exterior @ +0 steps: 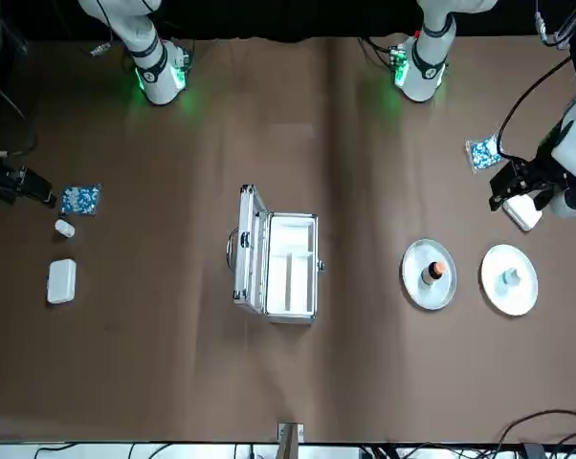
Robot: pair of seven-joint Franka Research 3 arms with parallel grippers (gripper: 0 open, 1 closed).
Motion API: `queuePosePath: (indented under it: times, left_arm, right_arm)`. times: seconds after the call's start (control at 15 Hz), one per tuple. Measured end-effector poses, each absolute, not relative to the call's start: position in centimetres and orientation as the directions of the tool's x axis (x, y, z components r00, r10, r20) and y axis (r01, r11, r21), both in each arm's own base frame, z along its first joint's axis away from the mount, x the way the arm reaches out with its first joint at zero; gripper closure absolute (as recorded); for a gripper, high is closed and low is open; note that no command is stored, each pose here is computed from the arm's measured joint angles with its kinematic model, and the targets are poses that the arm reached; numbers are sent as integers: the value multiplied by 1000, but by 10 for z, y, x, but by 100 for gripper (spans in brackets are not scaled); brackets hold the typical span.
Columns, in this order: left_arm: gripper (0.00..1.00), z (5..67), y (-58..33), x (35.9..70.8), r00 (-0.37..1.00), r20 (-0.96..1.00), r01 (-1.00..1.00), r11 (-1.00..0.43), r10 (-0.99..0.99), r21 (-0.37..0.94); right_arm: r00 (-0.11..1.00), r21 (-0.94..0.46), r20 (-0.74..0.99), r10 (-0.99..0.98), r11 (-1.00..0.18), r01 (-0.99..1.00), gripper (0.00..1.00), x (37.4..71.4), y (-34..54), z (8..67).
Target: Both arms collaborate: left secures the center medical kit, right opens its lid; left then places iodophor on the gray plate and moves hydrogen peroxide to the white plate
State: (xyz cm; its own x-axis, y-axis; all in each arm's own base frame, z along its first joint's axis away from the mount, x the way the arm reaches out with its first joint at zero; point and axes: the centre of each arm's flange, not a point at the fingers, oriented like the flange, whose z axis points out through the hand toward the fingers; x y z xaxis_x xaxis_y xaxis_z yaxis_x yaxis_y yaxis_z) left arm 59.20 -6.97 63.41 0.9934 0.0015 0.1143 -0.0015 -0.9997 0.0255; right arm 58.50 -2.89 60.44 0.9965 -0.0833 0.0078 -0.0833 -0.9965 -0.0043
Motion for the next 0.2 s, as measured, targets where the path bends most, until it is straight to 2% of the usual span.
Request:
queuePosePath:
  times: [0.2]
  left_arm:
    - [0,633,-71,592,994,111,-4,-1000,-1,25]
  right_arm:
    - [997,-3,8,-80,-997,-80,1,585,-29,604]
